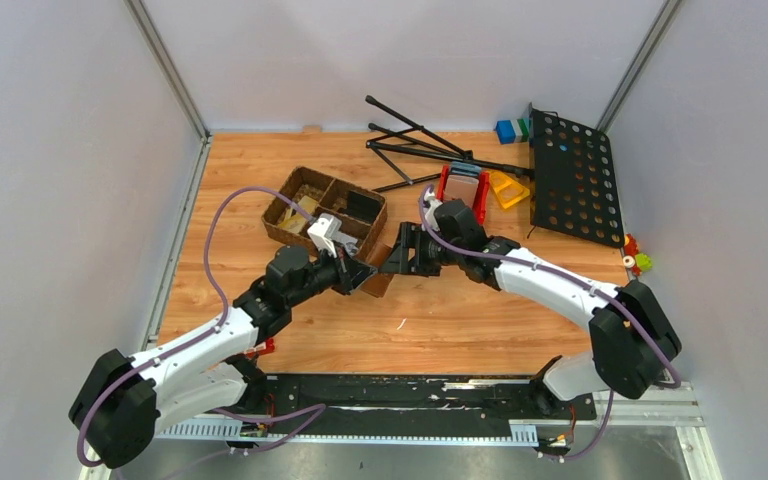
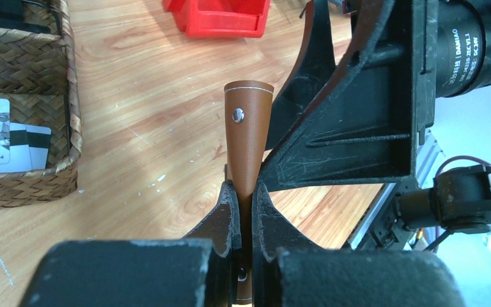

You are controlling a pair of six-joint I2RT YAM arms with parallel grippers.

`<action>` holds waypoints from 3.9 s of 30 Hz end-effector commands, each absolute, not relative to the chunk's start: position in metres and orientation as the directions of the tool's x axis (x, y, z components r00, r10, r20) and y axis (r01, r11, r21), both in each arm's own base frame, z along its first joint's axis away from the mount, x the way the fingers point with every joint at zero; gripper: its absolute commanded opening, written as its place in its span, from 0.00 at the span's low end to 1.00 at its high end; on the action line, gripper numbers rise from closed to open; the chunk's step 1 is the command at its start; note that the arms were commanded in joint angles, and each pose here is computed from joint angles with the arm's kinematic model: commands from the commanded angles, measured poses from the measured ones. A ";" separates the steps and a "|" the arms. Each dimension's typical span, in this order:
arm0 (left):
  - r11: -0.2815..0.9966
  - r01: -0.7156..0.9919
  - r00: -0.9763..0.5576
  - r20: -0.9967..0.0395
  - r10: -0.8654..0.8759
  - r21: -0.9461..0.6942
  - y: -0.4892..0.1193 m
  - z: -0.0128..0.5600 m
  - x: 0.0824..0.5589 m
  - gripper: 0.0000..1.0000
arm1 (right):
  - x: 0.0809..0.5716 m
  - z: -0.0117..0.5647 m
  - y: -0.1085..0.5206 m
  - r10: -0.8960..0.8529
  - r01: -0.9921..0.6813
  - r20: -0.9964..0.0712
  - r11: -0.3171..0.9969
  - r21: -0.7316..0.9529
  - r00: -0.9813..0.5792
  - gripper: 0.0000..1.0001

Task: Take the credit cards out of the card holder
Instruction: Open the card holder at the center of the board.

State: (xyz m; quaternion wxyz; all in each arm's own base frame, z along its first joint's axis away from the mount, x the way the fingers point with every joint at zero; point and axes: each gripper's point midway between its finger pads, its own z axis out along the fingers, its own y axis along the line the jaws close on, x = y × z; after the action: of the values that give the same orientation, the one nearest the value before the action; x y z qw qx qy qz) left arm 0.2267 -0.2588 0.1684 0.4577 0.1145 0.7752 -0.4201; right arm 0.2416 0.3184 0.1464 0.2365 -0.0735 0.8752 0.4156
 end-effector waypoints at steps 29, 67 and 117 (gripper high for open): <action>0.648 0.617 -0.380 -0.890 -0.253 -0.448 -0.261 0.227 0.251 0.00 | 0.239 0.101 0.262 0.019 -0.285 -0.512 0.813 0.508 -0.859 0.47; 0.492 0.543 -0.601 -0.724 -0.339 -0.681 -0.289 0.212 0.237 0.18 | 0.233 0.161 0.265 0.213 -0.328 -0.601 0.675 0.661 -0.771 0.00; 0.594 0.520 -0.767 -0.641 0.010 -0.614 -0.311 0.103 0.198 0.87 | 0.205 0.132 0.264 -0.030 -0.378 -0.477 0.654 0.655 -0.879 0.00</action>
State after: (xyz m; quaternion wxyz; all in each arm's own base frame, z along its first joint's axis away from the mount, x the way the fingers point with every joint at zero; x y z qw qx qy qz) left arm 0.1899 -0.2960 0.0728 0.2729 0.1433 0.8670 -0.3915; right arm 0.1936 0.2515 0.1103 0.1953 -0.1050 0.9014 0.3720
